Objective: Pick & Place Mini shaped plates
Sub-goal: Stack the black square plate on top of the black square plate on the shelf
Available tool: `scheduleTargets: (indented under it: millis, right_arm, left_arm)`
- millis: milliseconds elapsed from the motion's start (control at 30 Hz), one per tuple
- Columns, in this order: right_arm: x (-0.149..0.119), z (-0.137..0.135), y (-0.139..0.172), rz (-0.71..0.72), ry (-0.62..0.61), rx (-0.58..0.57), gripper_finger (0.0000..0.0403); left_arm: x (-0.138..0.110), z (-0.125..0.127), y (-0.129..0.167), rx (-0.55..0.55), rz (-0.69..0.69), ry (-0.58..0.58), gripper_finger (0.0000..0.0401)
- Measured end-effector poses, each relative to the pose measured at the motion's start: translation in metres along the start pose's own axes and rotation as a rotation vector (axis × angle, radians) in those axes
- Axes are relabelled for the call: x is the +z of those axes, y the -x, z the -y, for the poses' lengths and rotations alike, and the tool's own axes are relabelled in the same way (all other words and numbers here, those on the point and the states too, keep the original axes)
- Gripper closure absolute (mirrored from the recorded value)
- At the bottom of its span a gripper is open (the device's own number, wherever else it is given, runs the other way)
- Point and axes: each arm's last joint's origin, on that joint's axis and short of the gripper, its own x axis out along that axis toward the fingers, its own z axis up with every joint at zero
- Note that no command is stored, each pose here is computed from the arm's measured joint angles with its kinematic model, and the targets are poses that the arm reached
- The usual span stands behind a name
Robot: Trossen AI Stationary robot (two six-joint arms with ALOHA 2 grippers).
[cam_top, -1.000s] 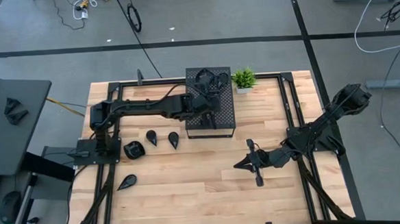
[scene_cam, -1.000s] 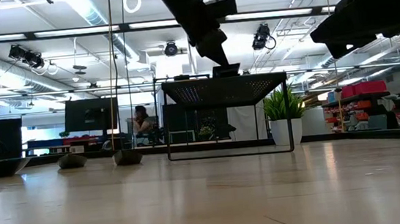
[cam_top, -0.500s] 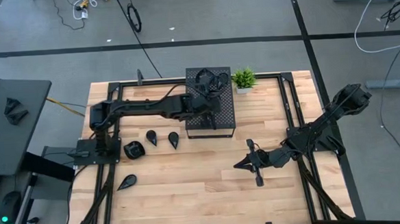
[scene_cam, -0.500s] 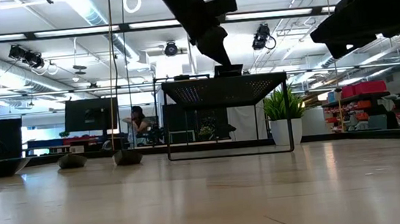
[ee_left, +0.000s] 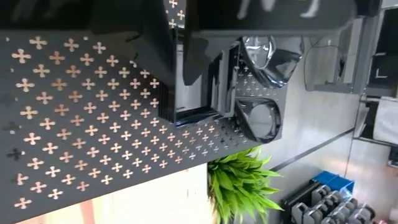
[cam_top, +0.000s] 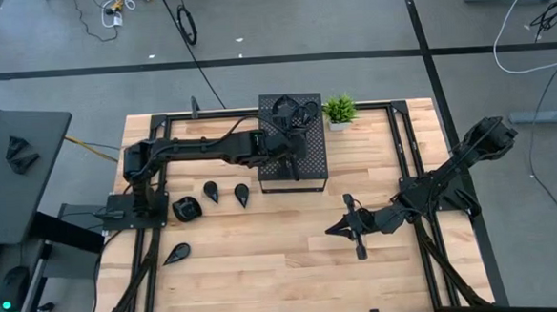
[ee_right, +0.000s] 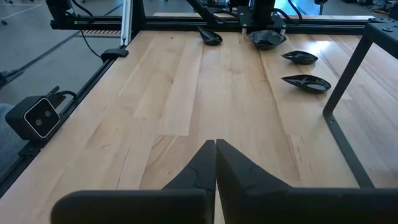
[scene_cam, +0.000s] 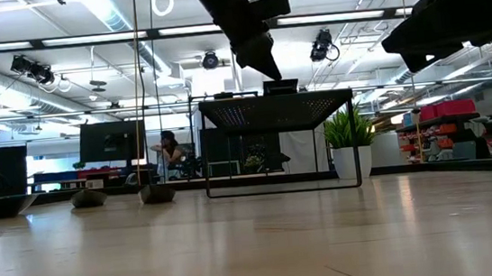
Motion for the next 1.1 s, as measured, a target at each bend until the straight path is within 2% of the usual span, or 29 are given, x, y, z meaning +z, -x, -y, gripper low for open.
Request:
scheduleTargets:
  millis: [167, 400, 733, 900, 1100]
  right_arm:
    - [0.0, 0.0, 0.0, 0.0, 0.001, 0.0, 0.0389]
    - [-0.0005, 0.0001, 0.0, -0.005, 0.005, -0.001, 0.0389]
    - [-0.0005, 0.0001, 0.0, -0.005, 0.004, -0.001, 0.0389]
    - [-0.0004, 0.0002, 0.0, -0.004, 0.01, -0.001, 0.0389]
    - [-0.0004, 0.0001, 0.0, -0.004, 0.012, -0.001, 0.0389]
  left_arm:
    - [-0.0012, 0.0006, -0.0013, -0.069, 0.021, -0.002, 0.0396]
    - [-0.0002, 0.002, 0.0006, -0.003, -0.008, -0.056, 0.0397]
    - [-0.0001, 0.0021, 0.0006, -0.003, -0.007, -0.042, 0.0394]
    - [-0.0012, 0.0002, -0.0011, -0.027, 0.002, -0.002, 0.0367]
    - [-0.0022, -0.0035, -0.0031, -0.026, 0.008, 0.018, 0.0291]
